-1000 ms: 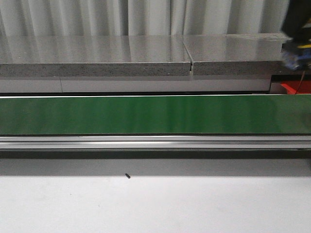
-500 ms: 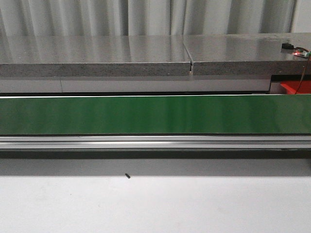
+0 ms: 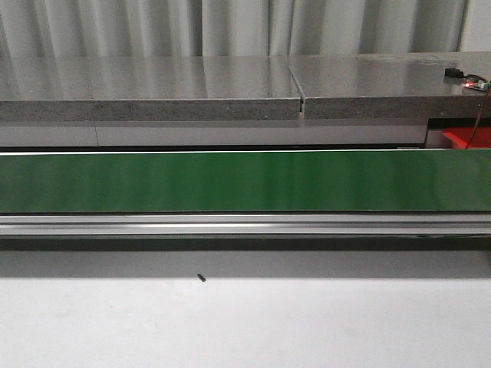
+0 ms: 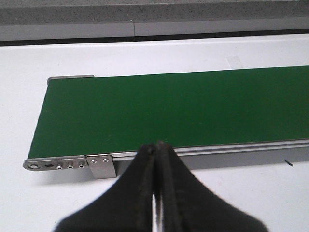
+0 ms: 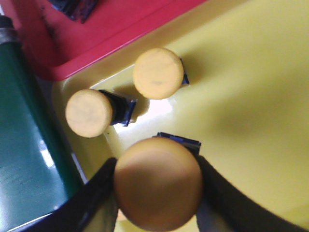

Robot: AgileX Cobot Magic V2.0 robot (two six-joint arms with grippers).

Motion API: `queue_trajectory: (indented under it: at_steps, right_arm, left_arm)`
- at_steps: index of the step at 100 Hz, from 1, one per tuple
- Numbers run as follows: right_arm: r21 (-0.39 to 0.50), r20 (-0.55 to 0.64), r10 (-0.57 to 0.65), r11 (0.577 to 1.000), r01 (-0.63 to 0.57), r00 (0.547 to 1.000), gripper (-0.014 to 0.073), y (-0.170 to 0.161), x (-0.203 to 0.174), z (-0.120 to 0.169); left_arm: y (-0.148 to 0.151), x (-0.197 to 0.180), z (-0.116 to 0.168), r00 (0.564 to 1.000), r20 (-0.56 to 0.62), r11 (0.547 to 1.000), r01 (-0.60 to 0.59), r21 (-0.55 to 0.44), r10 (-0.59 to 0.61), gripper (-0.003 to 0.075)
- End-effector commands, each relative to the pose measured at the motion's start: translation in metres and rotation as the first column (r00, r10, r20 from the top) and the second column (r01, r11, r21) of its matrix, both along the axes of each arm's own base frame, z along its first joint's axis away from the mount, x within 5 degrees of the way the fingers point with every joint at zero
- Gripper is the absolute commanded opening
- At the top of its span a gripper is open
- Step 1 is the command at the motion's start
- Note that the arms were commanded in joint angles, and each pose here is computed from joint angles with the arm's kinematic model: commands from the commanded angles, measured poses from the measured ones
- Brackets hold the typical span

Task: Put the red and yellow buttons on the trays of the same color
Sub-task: 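Carry the button to the yellow tray, lower it, open the right gripper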

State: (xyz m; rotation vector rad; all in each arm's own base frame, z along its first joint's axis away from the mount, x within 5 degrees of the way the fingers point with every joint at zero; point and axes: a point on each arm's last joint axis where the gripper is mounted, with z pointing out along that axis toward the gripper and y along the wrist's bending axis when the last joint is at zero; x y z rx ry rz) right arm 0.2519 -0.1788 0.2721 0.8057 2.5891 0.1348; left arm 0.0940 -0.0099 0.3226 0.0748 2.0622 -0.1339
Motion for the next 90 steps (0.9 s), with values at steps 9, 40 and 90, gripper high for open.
queue_trajectory:
  at_steps: [9,40,90]
  right_arm:
    - [-0.047,0.063,-0.009,0.999,0.012,0.998,0.0244,-0.009,0.006,0.005]
    - [-0.019,0.015,-0.009,1.0,0.009,1.0,0.0244,-0.019,0.018,-0.024]
    - [-0.002,-0.024,-0.03,1.0,0.03,0.999,0.0244,-0.024,0.021,-0.057]
  left_arm:
    - [0.0,0.002,0.014,0.996,0.089,1.0,-0.013,-0.024,0.015,-0.002]
    - [0.0,0.002,0.014,0.996,0.089,1.0,-0.013,-0.024,0.015,-0.002]
    - [0.0,0.002,0.014,0.996,0.089,1.0,-0.013,-0.024,0.015,-0.002]
